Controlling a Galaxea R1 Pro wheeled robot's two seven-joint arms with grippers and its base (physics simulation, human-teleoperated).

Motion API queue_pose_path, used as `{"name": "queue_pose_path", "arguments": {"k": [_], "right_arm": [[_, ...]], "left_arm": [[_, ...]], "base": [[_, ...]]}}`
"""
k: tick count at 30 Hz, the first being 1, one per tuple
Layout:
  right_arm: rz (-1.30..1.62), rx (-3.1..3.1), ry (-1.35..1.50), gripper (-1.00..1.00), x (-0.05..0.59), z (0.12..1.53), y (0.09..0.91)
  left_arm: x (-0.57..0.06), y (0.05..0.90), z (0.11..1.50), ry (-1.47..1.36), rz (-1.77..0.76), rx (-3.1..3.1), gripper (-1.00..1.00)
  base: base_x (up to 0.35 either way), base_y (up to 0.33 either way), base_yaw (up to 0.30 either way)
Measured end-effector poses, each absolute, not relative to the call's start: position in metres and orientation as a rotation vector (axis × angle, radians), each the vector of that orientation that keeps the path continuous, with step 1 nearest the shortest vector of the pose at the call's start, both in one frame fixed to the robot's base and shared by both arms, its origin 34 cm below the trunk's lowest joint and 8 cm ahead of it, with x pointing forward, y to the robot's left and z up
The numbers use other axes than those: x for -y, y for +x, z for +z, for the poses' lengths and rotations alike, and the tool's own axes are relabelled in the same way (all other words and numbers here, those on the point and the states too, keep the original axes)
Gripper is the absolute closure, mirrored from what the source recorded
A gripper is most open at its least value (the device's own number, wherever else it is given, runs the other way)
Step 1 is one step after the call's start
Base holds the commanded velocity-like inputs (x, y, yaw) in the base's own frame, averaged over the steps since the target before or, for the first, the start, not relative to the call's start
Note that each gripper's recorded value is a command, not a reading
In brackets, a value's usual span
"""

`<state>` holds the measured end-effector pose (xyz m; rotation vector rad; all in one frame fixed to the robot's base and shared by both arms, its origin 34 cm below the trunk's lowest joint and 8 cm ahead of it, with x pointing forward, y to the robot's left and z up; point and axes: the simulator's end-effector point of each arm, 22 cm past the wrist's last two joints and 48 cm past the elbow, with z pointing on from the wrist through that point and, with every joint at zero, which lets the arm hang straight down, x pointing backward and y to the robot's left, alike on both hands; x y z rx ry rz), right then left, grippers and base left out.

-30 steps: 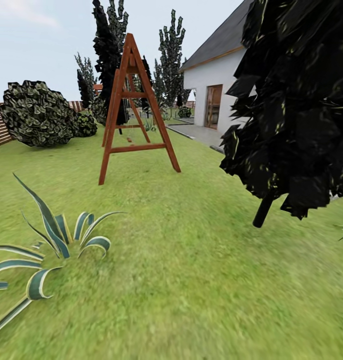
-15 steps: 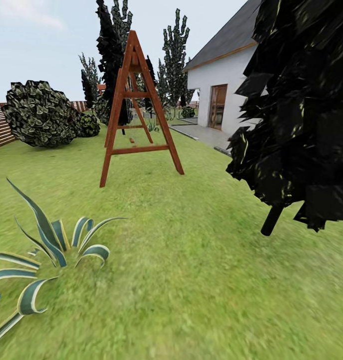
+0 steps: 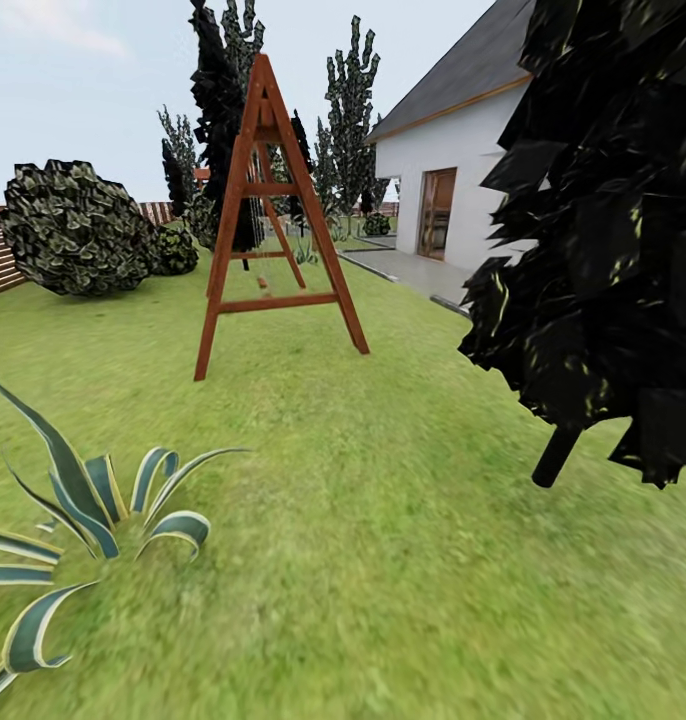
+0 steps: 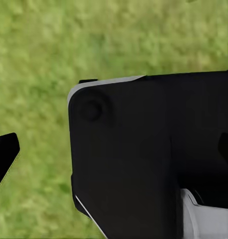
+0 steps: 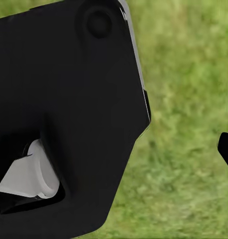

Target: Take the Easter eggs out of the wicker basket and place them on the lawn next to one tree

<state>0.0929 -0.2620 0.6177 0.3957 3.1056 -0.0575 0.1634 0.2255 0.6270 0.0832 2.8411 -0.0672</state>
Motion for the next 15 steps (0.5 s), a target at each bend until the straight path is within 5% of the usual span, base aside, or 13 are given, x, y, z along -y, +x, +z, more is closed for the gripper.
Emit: {"name": "queue_pose_path", "arguments": {"k": [15], "right_arm": [[-0.057, -3.106, 0.396, -1.0, 0.262, 0.6177, 0.0928]], "left_arm": [[-0.2255, 0.1633, 0.627, 0.083, -0.067, -2.841, -1.0]], "base": [[0.339, 0.0, 0.0]]}}
